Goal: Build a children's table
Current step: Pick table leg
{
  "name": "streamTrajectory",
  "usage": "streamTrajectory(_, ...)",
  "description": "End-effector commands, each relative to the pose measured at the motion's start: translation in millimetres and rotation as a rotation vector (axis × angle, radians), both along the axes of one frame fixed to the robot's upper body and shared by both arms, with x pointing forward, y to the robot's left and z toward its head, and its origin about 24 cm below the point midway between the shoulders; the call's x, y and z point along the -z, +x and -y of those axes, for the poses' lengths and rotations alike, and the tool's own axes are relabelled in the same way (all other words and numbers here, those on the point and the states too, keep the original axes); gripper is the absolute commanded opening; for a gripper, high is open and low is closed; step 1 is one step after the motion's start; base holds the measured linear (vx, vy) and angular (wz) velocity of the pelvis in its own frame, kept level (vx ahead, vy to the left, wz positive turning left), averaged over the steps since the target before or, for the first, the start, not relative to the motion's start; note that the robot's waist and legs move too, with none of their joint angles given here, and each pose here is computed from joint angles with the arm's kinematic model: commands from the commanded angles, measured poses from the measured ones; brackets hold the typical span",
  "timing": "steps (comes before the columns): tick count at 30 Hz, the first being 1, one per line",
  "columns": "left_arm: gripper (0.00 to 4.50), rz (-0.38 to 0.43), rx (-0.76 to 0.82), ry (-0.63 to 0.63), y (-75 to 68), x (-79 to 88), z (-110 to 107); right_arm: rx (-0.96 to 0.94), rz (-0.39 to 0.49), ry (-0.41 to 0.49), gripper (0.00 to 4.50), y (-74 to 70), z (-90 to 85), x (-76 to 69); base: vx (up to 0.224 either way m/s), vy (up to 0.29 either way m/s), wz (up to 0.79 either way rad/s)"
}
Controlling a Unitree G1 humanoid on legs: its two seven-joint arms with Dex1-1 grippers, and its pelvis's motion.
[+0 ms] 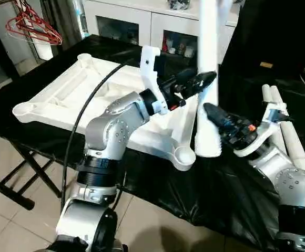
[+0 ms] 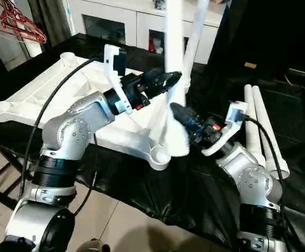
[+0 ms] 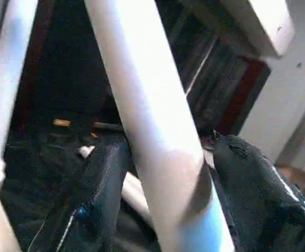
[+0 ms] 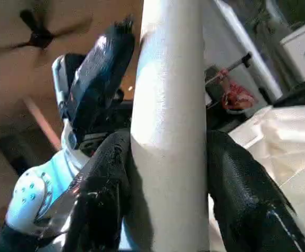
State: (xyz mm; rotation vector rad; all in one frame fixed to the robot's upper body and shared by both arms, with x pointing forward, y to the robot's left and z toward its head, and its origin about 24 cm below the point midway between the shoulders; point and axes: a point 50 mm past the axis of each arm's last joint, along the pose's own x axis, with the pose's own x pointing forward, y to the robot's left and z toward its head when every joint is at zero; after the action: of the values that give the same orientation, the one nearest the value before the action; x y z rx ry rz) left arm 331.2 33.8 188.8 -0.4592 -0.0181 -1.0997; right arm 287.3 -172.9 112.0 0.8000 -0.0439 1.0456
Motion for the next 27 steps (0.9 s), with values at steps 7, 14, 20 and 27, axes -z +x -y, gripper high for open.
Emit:
streamTrajectory(7,2.94,-0.073,0.015,0.007,-4.3,0.8,7,-0.029,0.037,-0.159,1.85,2.7,-21.6,-3.0,0.000,0.000,0.00)
streamTrajectory(14,2.29,-0.190,-0.281,0.064,21.1,7.6,-1,0.225,0.099,-0.413,1.84,27.7,-49.1,-15.1,0.000,0.000,0.00)
streamTrajectory(20,1.95,-0.223,-0.414,0.019,32.7,3.1,-6,0.284,0.198,-0.480,1.84,28.8,-67.0,-26.4,0.000,0.000,0.00)
streamTrajectory(27,1.92,-0.246,-0.530,0.010,36.6,4.4,-13,0.328,0.315,-0.563,1.84,27.2,-93.9,-35.9,0.000,0.000,0.00)
